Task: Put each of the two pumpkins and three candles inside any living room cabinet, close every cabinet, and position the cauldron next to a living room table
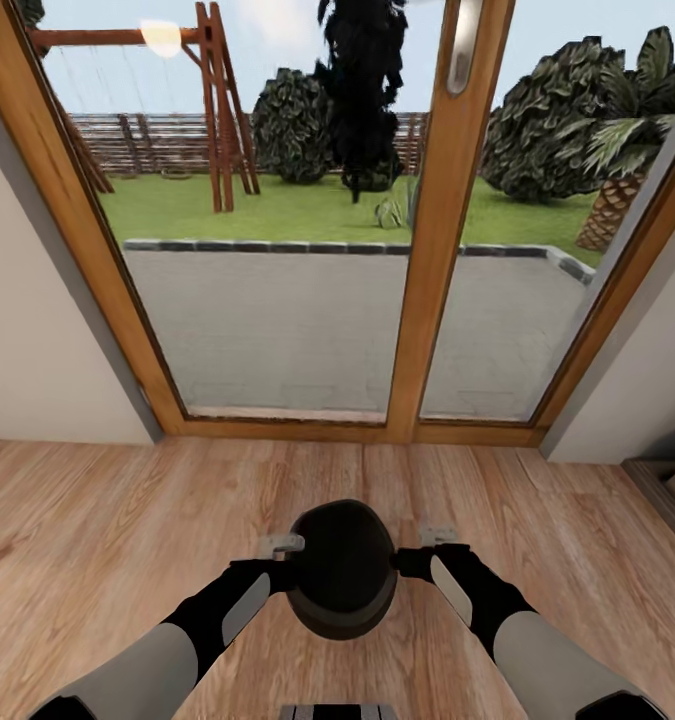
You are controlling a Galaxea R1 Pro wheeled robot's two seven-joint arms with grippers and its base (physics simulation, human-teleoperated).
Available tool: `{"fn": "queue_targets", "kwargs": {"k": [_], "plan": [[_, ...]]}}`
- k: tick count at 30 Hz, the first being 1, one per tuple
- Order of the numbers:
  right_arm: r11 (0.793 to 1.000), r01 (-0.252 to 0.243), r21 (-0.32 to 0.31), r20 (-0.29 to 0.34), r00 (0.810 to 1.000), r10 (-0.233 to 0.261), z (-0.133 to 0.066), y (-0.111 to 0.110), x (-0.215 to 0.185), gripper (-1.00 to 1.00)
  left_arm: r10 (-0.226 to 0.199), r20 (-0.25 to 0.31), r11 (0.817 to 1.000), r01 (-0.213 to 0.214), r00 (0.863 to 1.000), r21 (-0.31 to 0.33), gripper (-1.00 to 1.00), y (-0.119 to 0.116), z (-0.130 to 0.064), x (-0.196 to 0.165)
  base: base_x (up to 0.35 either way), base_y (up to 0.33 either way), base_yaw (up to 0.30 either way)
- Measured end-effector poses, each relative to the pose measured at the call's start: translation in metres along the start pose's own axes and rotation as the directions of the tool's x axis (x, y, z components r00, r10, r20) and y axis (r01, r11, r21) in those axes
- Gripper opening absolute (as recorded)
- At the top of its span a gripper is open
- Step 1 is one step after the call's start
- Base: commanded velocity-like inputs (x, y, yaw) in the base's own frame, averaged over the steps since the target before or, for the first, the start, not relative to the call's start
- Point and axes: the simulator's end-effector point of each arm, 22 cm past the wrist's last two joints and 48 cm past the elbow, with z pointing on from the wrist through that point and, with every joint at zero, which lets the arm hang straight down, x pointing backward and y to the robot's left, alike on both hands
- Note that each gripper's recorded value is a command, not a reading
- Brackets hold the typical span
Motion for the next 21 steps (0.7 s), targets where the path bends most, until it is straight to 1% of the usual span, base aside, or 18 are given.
{"fn": "queue_targets", "kwargs": {"k": [2, 3, 8, 10, 13, 21], "plan": [[1.000, -0.007, -0.006, -0.005, 1.000, 0.007, 0.003, 0.001, 0.002, 1.00, -0.001, -0.008, 1.000, 0.001, 1.000, 0.000, 1.00, 0.001, 0.003, 0.004, 0.000, 0.000, 0.000], [1.000, 0.000, 0.000, -0.013, 1.000, 0.000, 0.005, -0.001, 0.006, 1.00, -0.002, -0.012, 1.000, 0.002, 1.000, -0.001, 1.00, 0.001, 0.005, 0.006, 0.000, 0.000, 0.000], [1.000, -0.004, 0.000, -0.034, 0.999, 0.004, 0.013, -0.002, 0.016, 1.00, -0.004, -0.032, 1.000, 0.004, 0.999, -0.001, 1.00, 0.002, 0.012, 0.015, 0.000, 0.000, 0.000], [1.000, -0.014, -0.008, -0.041, 0.999, 0.014, 0.016, 0.000, 0.019, 1.00, -0.008, -0.036, 1.000, 0.008, 0.999, 0.001, 1.00, 0.002, 0.015, 0.017, 0.000, 0.000, 0.000], [1.000, -0.010, 0.000, -0.054, 0.998, 0.010, 0.021, -0.003, 0.025, 1.00, -0.008, -0.049, 1.000, 0.008, 0.999, 0.000, 1.00, 0.003, 0.019, 0.023, 0.000, 0.000, 0.000], [1.000, -0.017, -0.002, -0.086, 0.996, 0.017, 0.033, -0.004, 0.041, 1.00, -0.018, -0.080, 1.000, 0.018, 0.997, 0.003, 1.00, 0.003, 0.030, 0.038, 0.000, 0.000, 0.000]]}}
